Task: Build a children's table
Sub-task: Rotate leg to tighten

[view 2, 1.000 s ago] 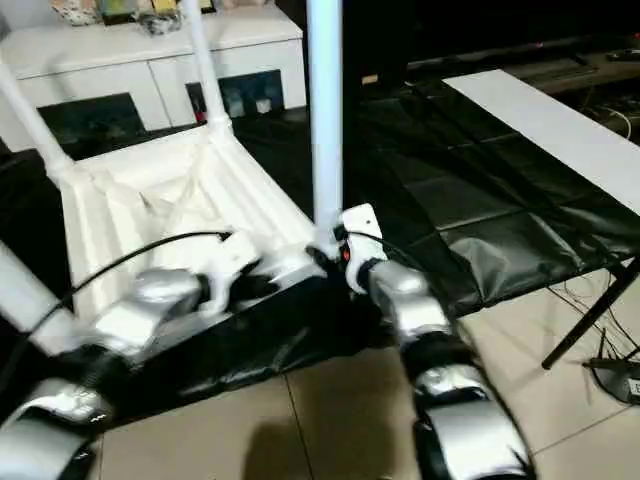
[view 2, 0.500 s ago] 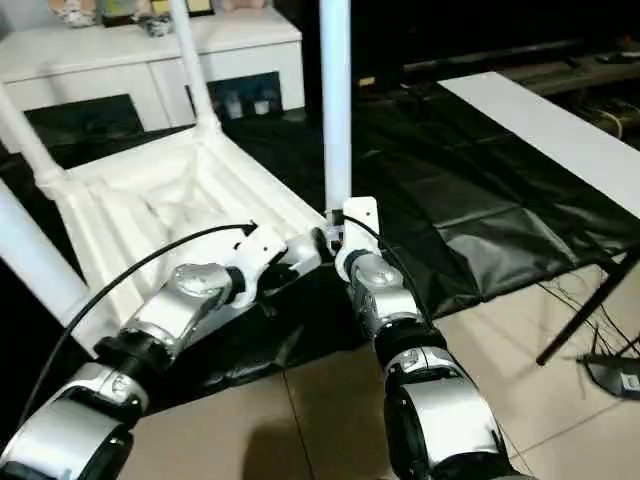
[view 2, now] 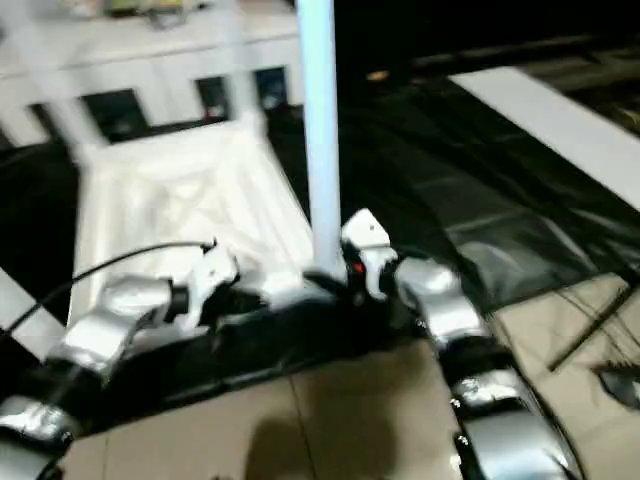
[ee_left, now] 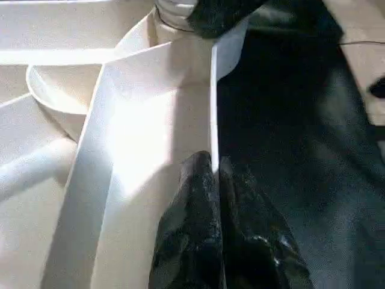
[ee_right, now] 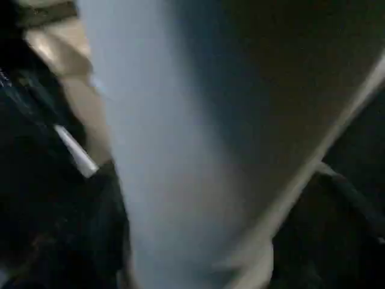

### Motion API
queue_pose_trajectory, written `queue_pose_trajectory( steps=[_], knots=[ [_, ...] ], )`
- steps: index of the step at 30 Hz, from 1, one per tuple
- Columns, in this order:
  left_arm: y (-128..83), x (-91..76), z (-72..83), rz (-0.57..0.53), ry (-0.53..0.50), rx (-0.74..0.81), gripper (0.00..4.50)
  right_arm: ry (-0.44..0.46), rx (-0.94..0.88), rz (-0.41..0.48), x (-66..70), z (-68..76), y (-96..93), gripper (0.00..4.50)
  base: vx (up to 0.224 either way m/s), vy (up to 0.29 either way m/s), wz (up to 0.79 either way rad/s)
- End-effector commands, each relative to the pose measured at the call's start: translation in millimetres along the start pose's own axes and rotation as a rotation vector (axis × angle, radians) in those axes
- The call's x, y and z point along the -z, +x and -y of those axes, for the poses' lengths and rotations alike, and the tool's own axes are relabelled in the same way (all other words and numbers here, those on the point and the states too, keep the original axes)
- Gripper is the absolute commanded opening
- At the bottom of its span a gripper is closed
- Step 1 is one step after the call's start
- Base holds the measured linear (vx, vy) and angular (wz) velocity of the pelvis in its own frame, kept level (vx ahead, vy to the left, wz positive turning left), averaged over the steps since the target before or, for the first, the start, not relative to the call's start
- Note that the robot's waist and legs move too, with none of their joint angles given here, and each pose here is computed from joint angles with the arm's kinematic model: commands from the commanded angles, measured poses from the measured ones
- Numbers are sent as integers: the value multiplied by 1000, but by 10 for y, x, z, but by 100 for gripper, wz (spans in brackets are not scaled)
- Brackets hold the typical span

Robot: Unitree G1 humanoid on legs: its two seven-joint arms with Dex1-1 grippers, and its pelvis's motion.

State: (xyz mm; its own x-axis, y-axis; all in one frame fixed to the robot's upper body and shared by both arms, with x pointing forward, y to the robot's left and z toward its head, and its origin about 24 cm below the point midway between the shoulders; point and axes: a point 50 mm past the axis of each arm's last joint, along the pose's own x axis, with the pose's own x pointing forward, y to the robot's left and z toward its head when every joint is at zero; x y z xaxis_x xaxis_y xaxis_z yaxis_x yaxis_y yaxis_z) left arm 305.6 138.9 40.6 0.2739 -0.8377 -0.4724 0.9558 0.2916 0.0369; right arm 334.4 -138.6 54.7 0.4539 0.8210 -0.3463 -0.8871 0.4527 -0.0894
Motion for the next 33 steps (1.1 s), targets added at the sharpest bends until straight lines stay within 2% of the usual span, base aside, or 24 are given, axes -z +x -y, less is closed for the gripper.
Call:
queue_pose_trajectory(
  steps=[1, 11, 19, 27, 30, 33],
  knots=[
    [11, -105, 114, 55, 25, 136, 0, -57, -90, -3, -82, -2, -88, 397, 64, 4, 1],
    [-43, -112, 83, 48, 31, 124, 0, -52, -224, -55, -59, -59, -126, 397, 19, 5, 0],
    [-53, -107, 82, 45, 28, 118, 0, -15, -235, -52, -61, -44, -145, 328, 0, 0, 0],
    [-58, -79, 89, 29, 23, 129, 0, -3, -247, -82, -13, -51, -164, 280, 0, 0, 0],
    [-51, -69, 94, 21, 21, 130, 0, 13, -207, -86, 17, -36, -145, 271, 0, 0, 0],
    [-2, -49, 53, -4, 6, 65, 0, 53, -33, -83, 60, 46, -50, 269, 0, 0, 0]
  ],
)
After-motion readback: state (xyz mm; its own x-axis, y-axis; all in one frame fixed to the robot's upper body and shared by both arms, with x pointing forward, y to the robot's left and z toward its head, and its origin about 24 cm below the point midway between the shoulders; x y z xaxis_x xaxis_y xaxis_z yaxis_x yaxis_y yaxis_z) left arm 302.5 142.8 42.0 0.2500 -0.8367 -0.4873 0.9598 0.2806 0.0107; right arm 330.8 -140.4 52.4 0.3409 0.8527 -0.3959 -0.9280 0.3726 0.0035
